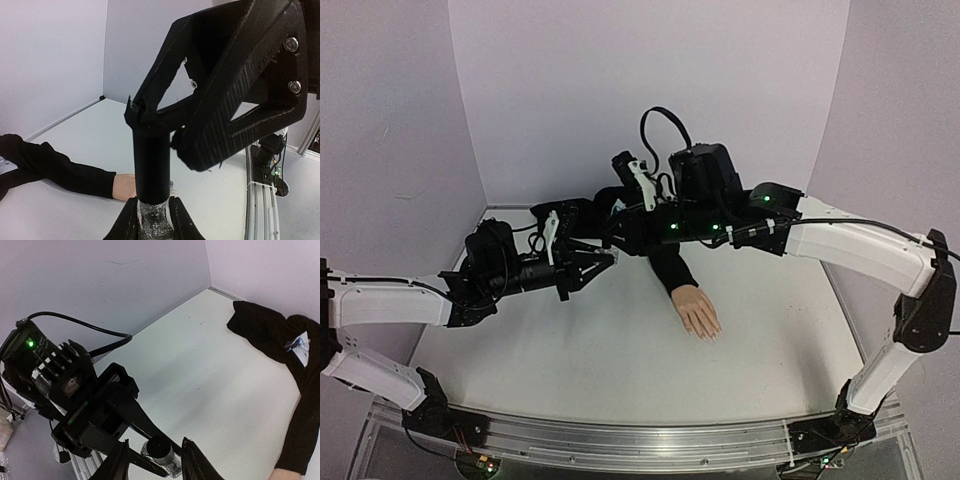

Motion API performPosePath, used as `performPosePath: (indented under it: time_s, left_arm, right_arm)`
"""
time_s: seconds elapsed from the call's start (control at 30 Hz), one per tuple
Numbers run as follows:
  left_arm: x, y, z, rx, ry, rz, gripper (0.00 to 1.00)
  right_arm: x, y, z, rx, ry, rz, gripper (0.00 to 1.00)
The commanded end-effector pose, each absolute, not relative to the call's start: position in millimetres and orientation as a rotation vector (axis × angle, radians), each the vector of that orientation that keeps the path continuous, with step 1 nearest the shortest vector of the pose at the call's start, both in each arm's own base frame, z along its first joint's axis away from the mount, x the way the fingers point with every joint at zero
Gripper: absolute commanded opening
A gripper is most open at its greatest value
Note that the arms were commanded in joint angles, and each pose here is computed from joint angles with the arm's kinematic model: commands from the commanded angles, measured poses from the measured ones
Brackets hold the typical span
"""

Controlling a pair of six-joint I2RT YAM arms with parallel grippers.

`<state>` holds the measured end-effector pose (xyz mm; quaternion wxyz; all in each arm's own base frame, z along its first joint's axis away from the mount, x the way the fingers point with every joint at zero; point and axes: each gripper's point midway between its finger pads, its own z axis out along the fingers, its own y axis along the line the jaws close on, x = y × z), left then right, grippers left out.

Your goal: Paint the nails

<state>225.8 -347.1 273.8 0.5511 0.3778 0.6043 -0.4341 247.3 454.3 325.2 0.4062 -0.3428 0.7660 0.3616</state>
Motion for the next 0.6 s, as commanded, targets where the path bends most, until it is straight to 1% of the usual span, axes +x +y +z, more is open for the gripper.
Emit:
performPosePath:
  time_s: [0.0,0.13,0.23,0.43,0.57]
  left_arm:
    - [224,-351,299,0.896,1.344,-1.035,0.00]
    - [223,-351,299,0.904,1.340,-1.037,0.00]
    - [222,-351,299,0.913,1.341,-1.037,0.00]
    - [217,-352,295,0.953,1.350,-1.043,0.00]
    - [214,-353,293,0.976,1.352,-1.050,0.00]
  right_arm:
    - [243,462,335,-0.906,1.910,0.944,0.30]
    - [241,465,332,-0.925,1.914,0.958,0.32]
    - [239,466,329,-0.949,1.925,0.949,0.36]
    - [234,456,319,-1.026,1.976,0.916,0.39]
    - [231,451,317,-1.080,2.002,0.919,0.38]
